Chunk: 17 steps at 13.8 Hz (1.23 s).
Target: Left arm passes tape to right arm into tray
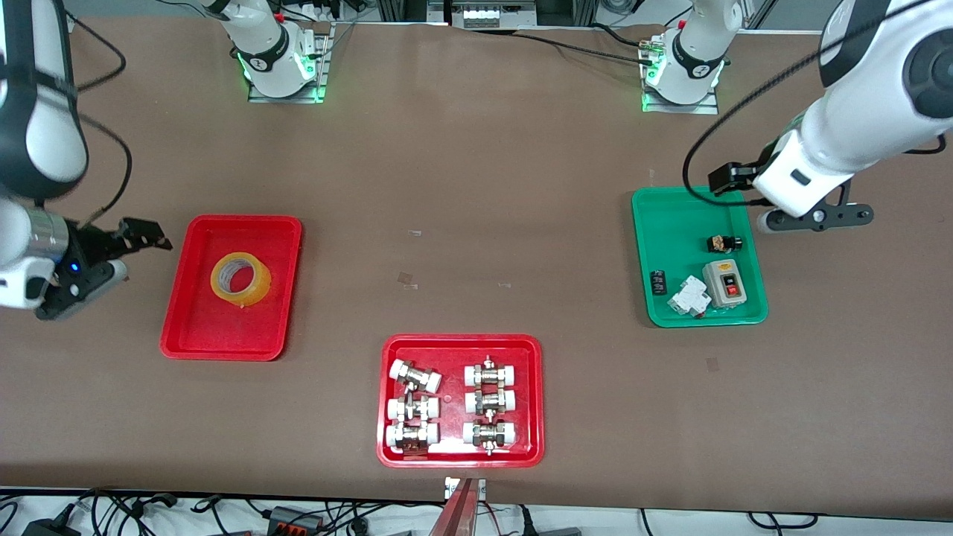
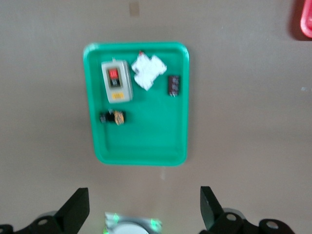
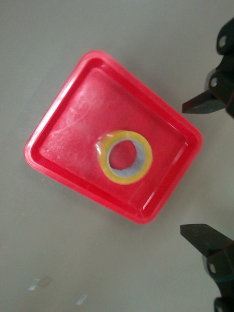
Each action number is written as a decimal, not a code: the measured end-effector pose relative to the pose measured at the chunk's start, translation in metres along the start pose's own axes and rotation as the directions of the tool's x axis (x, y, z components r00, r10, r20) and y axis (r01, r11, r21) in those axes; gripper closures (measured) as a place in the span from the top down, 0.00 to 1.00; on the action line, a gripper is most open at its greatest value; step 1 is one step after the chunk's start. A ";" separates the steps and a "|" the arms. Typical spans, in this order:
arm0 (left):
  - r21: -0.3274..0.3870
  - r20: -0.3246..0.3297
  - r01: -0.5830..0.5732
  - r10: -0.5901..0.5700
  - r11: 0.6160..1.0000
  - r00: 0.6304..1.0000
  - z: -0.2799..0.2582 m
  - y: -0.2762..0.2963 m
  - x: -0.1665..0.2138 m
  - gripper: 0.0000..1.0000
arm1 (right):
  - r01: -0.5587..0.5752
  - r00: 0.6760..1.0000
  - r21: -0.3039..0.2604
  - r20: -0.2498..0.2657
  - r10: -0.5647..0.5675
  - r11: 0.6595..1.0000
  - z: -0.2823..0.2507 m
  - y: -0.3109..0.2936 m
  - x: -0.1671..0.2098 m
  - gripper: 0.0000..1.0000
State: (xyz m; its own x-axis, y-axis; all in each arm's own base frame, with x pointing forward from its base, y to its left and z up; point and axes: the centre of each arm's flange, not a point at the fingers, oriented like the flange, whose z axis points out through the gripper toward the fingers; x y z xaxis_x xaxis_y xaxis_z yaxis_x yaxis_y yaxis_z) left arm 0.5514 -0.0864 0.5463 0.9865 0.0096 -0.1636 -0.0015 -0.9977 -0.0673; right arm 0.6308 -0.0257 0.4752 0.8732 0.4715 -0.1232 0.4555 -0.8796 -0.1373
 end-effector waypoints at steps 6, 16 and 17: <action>-0.090 -0.012 0.063 -0.064 0.994 0.998 0.006 -0.130 -0.003 1.00 | -0.280 0.960 -0.048 -0.034 0.279 0.959 -0.085 -0.087 -0.034 1.00; -0.055 -0.027 0.034 -0.035 0.998 0.999 0.006 -0.061 -0.036 1.00 | -0.489 0.861 -0.042 -0.182 0.475 0.871 -0.133 -0.118 -0.075 1.00; -0.063 -0.019 0.029 -0.030 0.998 0.999 0.010 -0.056 -0.036 1.00 | -0.488 0.859 -0.043 -0.199 0.471 0.872 -0.132 -0.121 -0.079 1.00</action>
State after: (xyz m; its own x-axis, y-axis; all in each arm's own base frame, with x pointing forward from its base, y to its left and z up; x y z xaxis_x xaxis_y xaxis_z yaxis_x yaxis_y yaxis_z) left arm 0.5140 -0.0306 0.5462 0.9890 0.0385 -0.1431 0.0374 -0.9992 -0.0103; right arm 0.5292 0.0352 0.6312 0.9994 -0.0216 0.0255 -0.0211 -0.9996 -0.0177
